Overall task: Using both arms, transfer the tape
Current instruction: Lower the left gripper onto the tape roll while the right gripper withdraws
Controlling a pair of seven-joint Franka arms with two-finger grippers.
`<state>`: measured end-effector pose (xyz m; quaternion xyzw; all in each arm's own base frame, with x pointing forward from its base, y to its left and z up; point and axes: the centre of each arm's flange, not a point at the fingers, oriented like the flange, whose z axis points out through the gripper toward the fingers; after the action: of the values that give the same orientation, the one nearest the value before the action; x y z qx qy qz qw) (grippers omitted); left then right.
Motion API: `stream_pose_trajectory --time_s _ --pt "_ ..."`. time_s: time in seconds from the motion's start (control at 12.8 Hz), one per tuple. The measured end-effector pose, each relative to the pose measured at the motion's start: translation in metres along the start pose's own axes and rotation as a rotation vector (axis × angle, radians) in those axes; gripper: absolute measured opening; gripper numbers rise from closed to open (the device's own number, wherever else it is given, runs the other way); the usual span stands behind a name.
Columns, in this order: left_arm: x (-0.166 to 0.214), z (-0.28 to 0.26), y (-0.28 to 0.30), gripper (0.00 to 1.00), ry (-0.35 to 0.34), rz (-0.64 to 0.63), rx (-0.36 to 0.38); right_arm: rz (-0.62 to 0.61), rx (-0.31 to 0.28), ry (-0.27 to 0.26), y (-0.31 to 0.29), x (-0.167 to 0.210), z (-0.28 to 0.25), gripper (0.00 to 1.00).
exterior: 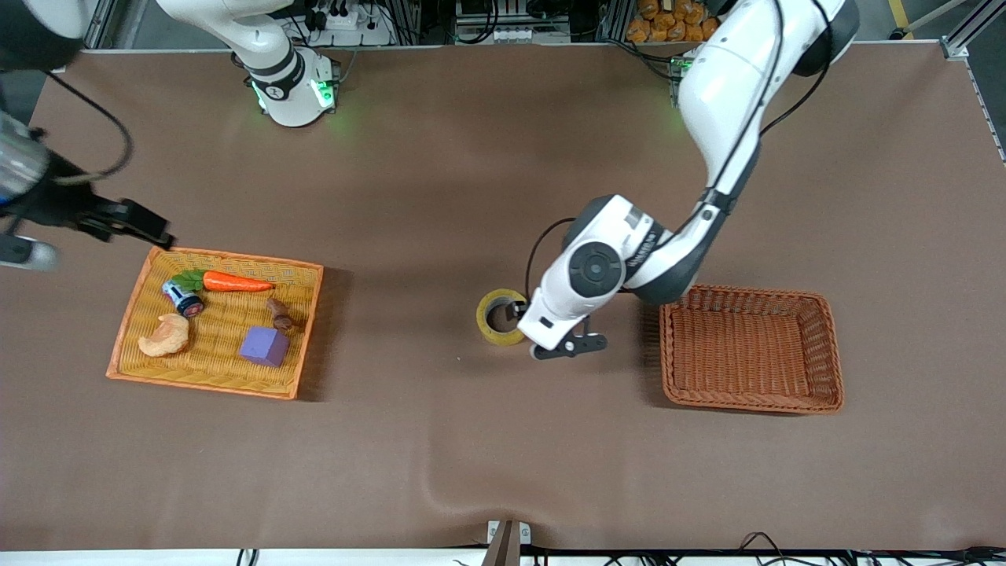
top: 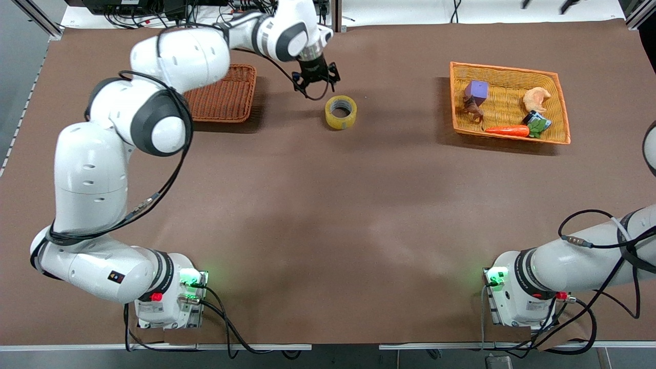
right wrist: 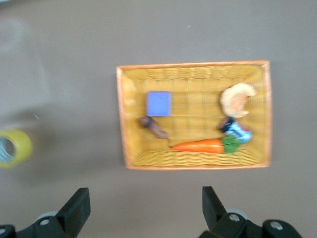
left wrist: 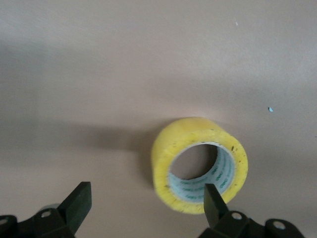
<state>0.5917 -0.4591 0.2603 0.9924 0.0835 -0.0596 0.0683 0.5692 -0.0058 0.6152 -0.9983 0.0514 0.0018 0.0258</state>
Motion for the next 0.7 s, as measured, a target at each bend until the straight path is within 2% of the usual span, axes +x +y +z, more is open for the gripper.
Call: stream_pose_trajectory --time_s 0.16,0.39,0.55,0.7 --pt "-0.010 0.031 0.009 1.00 0.013 0.016 0.021 -0.047 0.000 -0.022 0.039 -0.007 -0.007 1.00" --pt "-0.014 0.064 0.010 1.00 0.018 0.025 0.052 -0.110 0.004 -0.066 0.067 -0.015 -0.008 1.00" --pt "-0.013 0.071 0.008 0.79 0.018 -0.015 0.055 -0.140 -0.001 -0.062 0.072 -0.018 -0.013 1.00" --pt "-0.012 0.071 0.007 0.57 0.021 -0.091 0.054 -0.148 -0.036 -0.041 0.075 -0.028 -0.029 1.00"
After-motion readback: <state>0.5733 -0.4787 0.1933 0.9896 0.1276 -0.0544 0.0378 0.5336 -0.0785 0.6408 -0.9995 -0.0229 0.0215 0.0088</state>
